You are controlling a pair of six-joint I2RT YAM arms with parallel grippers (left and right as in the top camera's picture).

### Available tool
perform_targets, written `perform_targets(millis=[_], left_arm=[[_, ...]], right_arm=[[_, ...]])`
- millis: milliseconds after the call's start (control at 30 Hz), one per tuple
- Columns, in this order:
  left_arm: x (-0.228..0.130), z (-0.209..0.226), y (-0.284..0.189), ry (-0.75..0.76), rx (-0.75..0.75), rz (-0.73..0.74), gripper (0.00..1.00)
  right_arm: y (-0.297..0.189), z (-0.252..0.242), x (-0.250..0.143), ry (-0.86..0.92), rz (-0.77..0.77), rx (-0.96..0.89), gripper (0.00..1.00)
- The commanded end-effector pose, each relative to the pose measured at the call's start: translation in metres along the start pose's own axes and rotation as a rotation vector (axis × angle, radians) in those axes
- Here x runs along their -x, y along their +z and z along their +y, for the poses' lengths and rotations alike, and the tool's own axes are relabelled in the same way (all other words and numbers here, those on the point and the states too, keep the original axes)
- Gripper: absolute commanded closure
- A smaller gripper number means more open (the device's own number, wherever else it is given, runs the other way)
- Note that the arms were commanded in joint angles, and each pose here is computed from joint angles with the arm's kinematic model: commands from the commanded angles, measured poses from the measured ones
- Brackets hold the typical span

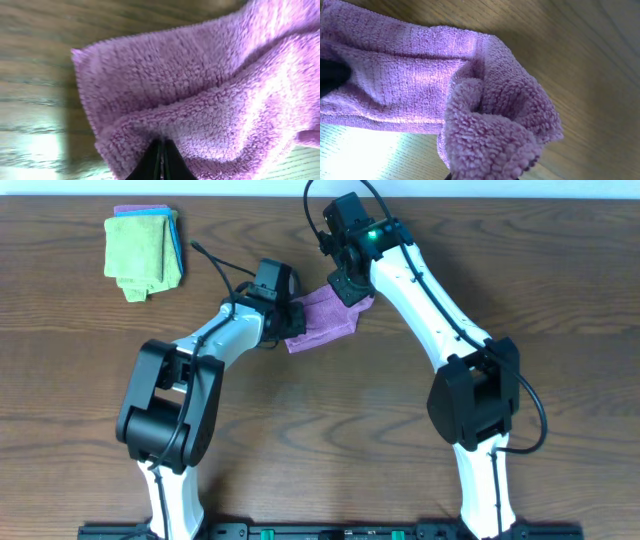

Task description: Fold the cloth

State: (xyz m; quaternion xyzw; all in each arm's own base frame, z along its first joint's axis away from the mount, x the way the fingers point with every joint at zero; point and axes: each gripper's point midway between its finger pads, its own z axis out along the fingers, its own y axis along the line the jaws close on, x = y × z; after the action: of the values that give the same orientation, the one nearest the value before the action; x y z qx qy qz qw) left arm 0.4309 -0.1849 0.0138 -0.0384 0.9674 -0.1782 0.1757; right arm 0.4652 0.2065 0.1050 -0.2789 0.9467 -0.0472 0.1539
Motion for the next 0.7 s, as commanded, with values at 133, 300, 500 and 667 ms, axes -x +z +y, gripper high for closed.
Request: perform_targets(millis=[133,300,500,667], left_arm=[[0.061,-0.024,-0.119,-0.002,-0.098,-0.258,0.95],[0.068,-0.003,-0.211,-0.05,-0.054,-0.388,0.94],[0.045,0.068,-0.319,-0.166,0.119,-0.542,0.94],[0.01,0.077,-0.384,-0.186,0.117,-0.648,0.94]], right_arm=[[-0.015,-0.004,0.006,-0.014,-0.033,-0.018,0.99],[-0.016,0.005,0.006,-0.031,-0.031,-0.013,0.99],[-0.009,0.031,-0.001,-0.082,-0.009,0.003,0.99],[0.005,0.059,-0.01,-0.144,0.015,-0.009,0.99]])
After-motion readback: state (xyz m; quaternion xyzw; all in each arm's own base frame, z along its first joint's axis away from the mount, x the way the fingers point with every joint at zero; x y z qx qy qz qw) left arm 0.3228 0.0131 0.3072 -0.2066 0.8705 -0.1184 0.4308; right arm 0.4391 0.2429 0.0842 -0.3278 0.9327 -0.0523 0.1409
